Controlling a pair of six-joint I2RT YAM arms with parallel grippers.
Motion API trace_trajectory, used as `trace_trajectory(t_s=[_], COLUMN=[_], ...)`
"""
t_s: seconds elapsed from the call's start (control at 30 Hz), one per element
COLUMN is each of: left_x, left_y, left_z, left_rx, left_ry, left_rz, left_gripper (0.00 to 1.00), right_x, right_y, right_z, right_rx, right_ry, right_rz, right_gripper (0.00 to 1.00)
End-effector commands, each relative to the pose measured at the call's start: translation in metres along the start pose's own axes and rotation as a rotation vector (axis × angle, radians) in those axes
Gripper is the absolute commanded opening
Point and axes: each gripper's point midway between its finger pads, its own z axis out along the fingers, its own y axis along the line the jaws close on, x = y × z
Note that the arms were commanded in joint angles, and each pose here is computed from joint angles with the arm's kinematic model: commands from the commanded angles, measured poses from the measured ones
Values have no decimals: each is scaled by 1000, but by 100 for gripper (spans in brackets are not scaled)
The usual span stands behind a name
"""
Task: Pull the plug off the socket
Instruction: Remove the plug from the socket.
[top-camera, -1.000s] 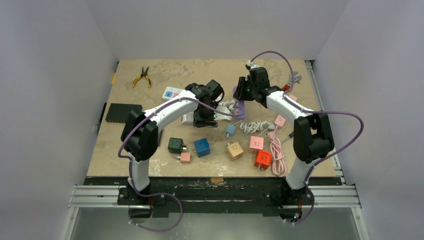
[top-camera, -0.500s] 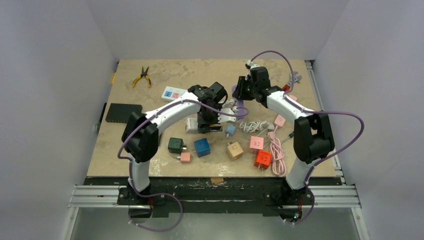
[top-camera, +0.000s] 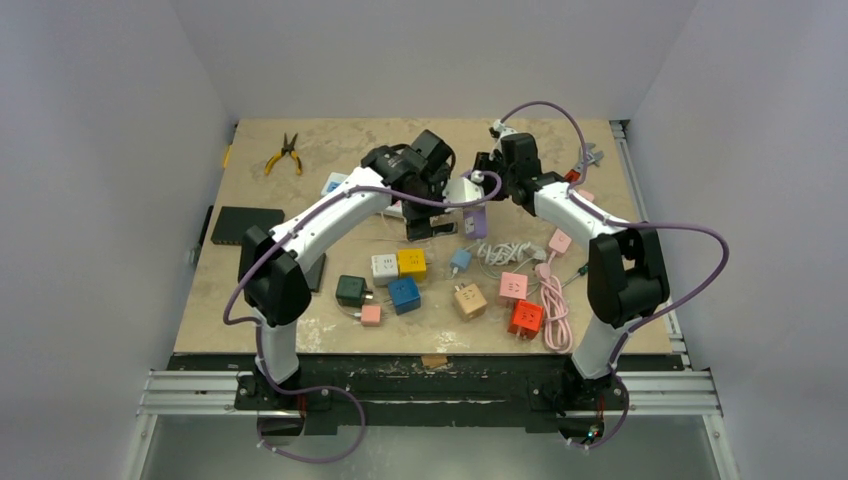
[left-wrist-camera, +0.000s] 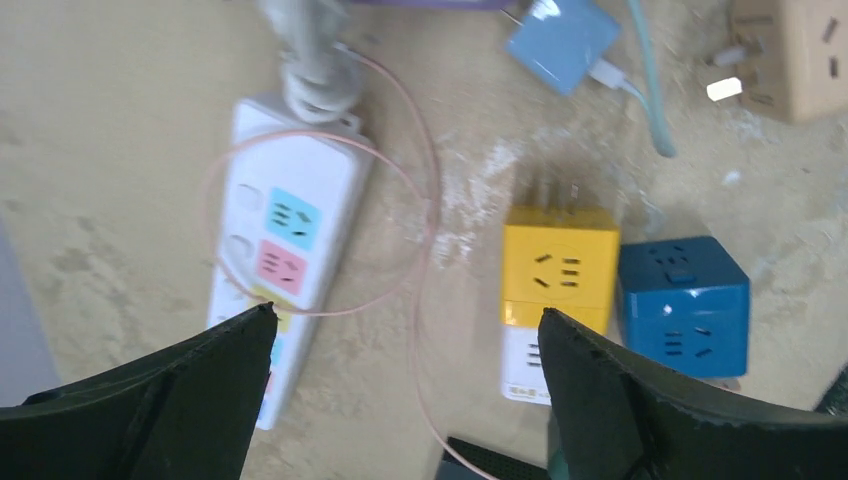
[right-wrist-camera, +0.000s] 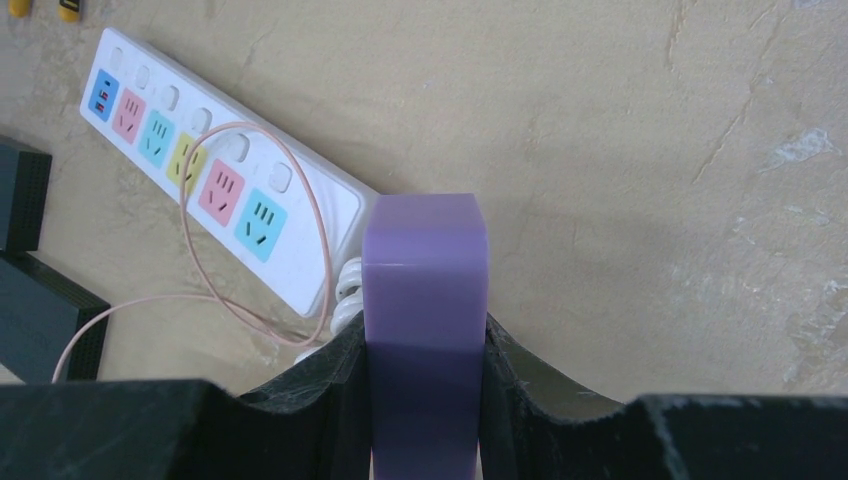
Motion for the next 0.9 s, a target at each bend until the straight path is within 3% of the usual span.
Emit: trace_trajectory(t_s=[0.0,0.27,0.43,0.67,0.87], left_x=[-36,-77,-84,-87,-78], left_y=[54,55,42,51,50], left_z=[-35,-11,3,8,13], left_rx=[-182,-165,-101,-148,-156], left_ry=[-153,-264,-247,-238,-217], left_rz=[-17,153,229,248,253], left_gripper=[100,100,95,58,41], right_x=[-54,-58,-64,-67,-69], right_y=[46,64,72,95,98], right_z=[-37,-45,-53,-65,-72], right_rx=[-155,-239,-267,-387,-421], right_ry=[-153,-150,-160,-156,-155], right_rz=[5,32,21,41,53], right_gripper=[0,0,0,0,0])
